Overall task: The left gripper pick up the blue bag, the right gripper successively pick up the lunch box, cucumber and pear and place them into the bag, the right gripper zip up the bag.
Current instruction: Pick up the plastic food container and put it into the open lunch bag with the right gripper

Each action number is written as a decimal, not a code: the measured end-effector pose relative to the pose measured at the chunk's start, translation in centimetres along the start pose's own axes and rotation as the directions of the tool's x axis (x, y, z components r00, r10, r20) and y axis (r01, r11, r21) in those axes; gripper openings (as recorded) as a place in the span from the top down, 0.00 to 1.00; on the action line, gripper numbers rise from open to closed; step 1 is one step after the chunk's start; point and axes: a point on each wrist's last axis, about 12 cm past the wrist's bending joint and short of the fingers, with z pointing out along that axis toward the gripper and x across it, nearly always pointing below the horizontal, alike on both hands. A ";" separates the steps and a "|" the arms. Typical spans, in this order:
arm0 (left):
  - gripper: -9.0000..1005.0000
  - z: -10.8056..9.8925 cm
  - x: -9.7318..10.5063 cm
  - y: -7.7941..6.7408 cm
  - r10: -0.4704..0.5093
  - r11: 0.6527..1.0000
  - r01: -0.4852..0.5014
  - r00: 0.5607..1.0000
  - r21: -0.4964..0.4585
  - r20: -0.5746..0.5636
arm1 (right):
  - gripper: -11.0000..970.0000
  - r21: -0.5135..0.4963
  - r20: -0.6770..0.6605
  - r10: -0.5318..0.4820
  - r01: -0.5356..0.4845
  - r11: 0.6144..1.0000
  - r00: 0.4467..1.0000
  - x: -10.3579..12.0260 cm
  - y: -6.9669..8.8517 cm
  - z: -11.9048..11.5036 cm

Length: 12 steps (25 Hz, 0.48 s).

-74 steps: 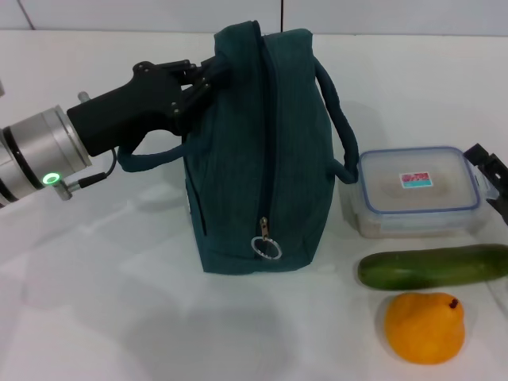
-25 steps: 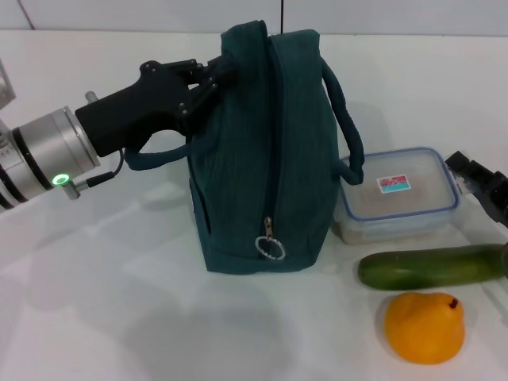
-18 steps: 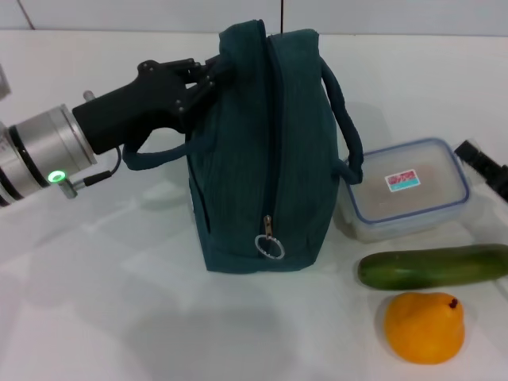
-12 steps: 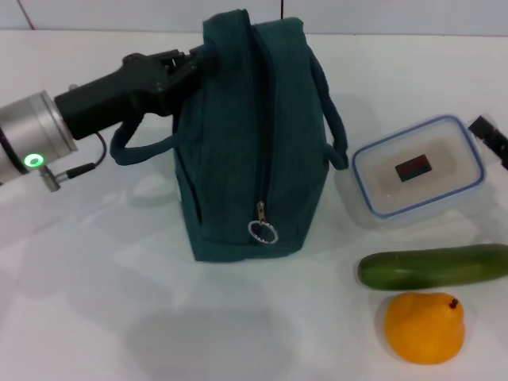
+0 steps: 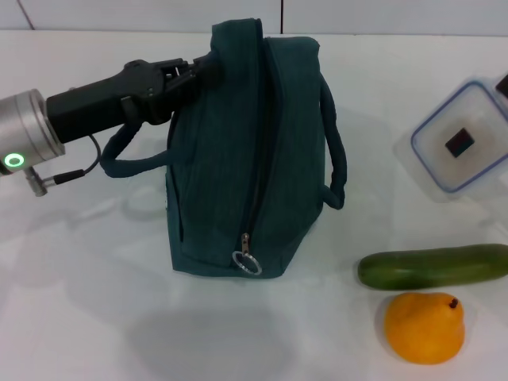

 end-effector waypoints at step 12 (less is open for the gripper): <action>0.88 1.3 -0.3 0.0 -0.012 1.000 0.012 1.000 0.020 -0.015 | 0.89 -0.194 0.116 -0.105 0.126 0.973 0.988 -4.7 1.5 3.5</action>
